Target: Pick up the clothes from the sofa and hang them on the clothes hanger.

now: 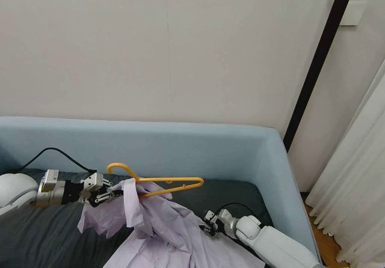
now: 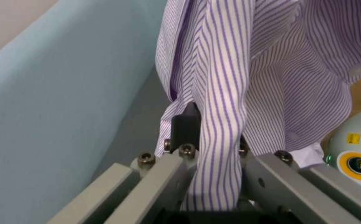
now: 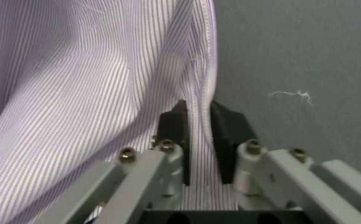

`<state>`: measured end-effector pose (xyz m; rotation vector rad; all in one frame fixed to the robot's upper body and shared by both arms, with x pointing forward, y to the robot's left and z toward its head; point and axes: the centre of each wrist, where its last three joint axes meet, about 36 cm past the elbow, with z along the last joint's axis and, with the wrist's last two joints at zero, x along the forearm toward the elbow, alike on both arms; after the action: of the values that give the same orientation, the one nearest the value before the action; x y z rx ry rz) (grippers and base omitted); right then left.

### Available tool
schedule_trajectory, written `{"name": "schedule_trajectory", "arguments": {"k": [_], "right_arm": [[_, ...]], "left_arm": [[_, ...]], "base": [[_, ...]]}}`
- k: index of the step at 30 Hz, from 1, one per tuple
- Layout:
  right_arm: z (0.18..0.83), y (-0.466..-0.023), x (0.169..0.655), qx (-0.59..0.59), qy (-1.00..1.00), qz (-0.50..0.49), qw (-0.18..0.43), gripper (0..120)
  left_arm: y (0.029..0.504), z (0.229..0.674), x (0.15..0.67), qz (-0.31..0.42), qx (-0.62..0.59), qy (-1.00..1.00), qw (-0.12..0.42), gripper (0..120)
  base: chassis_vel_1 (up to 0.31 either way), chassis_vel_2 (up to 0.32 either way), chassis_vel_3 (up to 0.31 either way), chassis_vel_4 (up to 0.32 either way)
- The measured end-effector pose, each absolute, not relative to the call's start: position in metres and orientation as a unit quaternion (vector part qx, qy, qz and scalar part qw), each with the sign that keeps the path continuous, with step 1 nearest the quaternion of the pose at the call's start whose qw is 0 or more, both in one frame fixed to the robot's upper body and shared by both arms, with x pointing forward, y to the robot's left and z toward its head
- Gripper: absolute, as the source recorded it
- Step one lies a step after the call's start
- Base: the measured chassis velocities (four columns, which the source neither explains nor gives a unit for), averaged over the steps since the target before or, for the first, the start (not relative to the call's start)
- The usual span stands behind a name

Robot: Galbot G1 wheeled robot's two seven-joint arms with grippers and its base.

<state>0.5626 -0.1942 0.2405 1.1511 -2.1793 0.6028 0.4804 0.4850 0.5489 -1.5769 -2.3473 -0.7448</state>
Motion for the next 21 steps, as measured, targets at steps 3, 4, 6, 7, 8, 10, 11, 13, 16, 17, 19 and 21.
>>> {"name": "schedule_trajectory", "arguments": {"k": [3, 4, 6, 7, 8, 10, 11, 13, 16, 17, 19, 21], "right_arm": [[0.241, -0.197, 0.563, 0.432, -0.822, 0.227, 0.295, 3], [0.243, -0.200, 0.564, 0.427, -0.825, 0.227, 0.293, 0], [0.245, -0.203, 0.564, 0.422, -0.829, 0.225, 0.290, 0], [0.245, -0.203, 0.564, 0.422, -0.829, 0.225, 0.290, 0], [0.246, -0.205, 0.563, 0.418, -0.833, 0.219, 0.288, 0], [0.251, -0.207, 0.562, 0.412, -0.840, 0.212, 0.281, 0], [0.254, -0.209, 0.562, 0.408, -0.845, 0.207, 0.277, 0], [0.259, -0.212, 0.562, 0.401, -0.851, 0.201, 0.273, 0], [0.280, -0.219, 0.564, 0.383, -0.866, 0.183, 0.264, 0], [0.291, -0.223, 0.567, 0.378, -0.872, 0.176, 0.258, 0], [0.300, -0.227, 0.568, 0.373, -0.876, 0.171, 0.252, 0], [0.324, -0.234, 0.571, 0.363, -0.888, 0.158, 0.235, 0]], "left_arm": [[0.485, 0.549, 0.481, -0.253, -0.536, -0.798, 0.108, 0], [0.484, 0.548, 0.482, -0.252, -0.537, -0.798, 0.107, 0], [0.483, 0.548, 0.482, -0.252, -0.536, -0.798, 0.106, 0], [0.483, 0.548, 0.482, -0.252, -0.536, -0.798, 0.106, 0], [0.484, 0.548, 0.482, -0.252, -0.536, -0.799, 0.105, 0], [0.485, 0.549, 0.483, -0.253, -0.534, -0.800, 0.104, 0], [0.487, 0.549, 0.483, -0.254, -0.533, -0.800, 0.104, 0], [0.488, 0.549, 0.483, -0.256, -0.532, -0.801, 0.104, 0], [0.494, 0.551, 0.485, -0.261, -0.527, -0.802, 0.101, 0], [0.495, 0.552, 0.486, -0.262, -0.526, -0.803, 0.100, 0], [0.496, 0.552, 0.487, -0.263, -0.525, -0.803, 0.100, 0], [0.497, 0.554, 0.488, -0.265, -0.525, -0.803, 0.097, 0]], "base": [[0.000, 0.000, 0.000, 0.000], [0.000, 0.000, 0.000, 0.000], [0.000, 0.000, 0.000, 0.000], [0.000, 0.000, 0.000, 0.000], [0.000, 0.000, 0.000, 0.000], [0.000, 0.000, 0.000, 0.000], [0.000, 0.000, 0.000, 0.000], [0.000, 0.000, 0.000, 0.000], [0.000, 0.000, 0.000, 0.000], [0.000, 0.000, 0.000, 0.000], [0.000, 0.000, 0.000, 0.000], [0.000, 0.000, 0.000, 0.000]]}}
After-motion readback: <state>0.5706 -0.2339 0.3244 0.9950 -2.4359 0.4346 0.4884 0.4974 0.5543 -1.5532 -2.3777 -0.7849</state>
